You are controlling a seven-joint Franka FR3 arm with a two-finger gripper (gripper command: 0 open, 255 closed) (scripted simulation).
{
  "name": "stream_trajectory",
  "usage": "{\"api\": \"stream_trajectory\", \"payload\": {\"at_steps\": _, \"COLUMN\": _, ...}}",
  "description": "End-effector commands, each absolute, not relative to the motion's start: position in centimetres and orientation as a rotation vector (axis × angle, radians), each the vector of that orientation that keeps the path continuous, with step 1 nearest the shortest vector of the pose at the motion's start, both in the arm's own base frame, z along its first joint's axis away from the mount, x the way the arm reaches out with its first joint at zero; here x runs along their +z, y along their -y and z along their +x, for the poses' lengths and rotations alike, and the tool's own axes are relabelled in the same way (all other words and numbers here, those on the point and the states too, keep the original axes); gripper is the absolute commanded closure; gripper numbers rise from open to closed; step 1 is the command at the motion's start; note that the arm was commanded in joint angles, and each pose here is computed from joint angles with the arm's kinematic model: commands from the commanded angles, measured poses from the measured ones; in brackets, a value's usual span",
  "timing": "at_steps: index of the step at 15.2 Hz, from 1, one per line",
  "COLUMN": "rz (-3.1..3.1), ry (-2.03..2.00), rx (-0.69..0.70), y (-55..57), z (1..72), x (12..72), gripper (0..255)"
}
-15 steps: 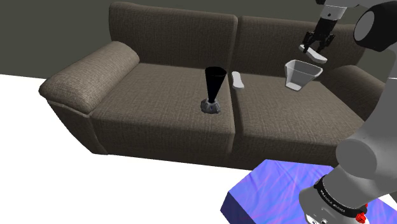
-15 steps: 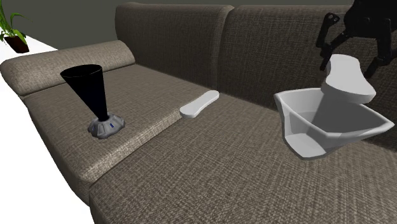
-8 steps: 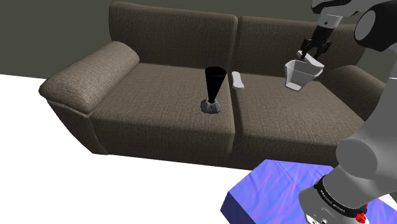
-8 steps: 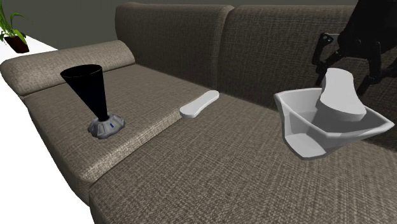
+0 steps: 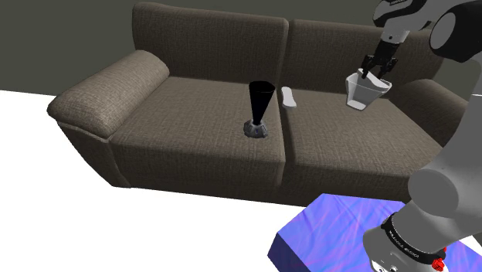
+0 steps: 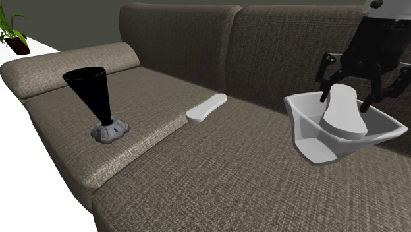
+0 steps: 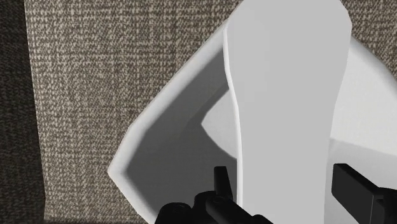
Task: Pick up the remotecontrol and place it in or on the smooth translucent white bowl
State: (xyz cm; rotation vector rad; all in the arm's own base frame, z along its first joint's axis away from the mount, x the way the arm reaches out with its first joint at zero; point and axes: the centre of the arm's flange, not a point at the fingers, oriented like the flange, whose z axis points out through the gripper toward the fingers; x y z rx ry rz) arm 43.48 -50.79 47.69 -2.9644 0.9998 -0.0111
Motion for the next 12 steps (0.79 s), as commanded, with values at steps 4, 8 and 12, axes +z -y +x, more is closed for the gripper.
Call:
{"api": "stream_trajectory", "payload": {"at_steps": 4, "rz": -2.964, "ry": -1.0, "rx": -0.01, "y": 50.76, "z": 43.47, "x": 47.51, "gripper": 255}}
{"api": "stream_trajectory", "payload": {"at_steps": 8, "rz": -2.964, "ry": -1.0, "rx": -0.009, "y": 50.77, "z": 43.49, "x": 47.52, "gripper": 0}}
{"api": "stream_trajectory", "payload": {"at_steps": 12, "rz": -2.964, "ry": -1.0, "rx": -0.01, "y": 50.76, "z": 43.47, "x": 47.51, "gripper": 0}}
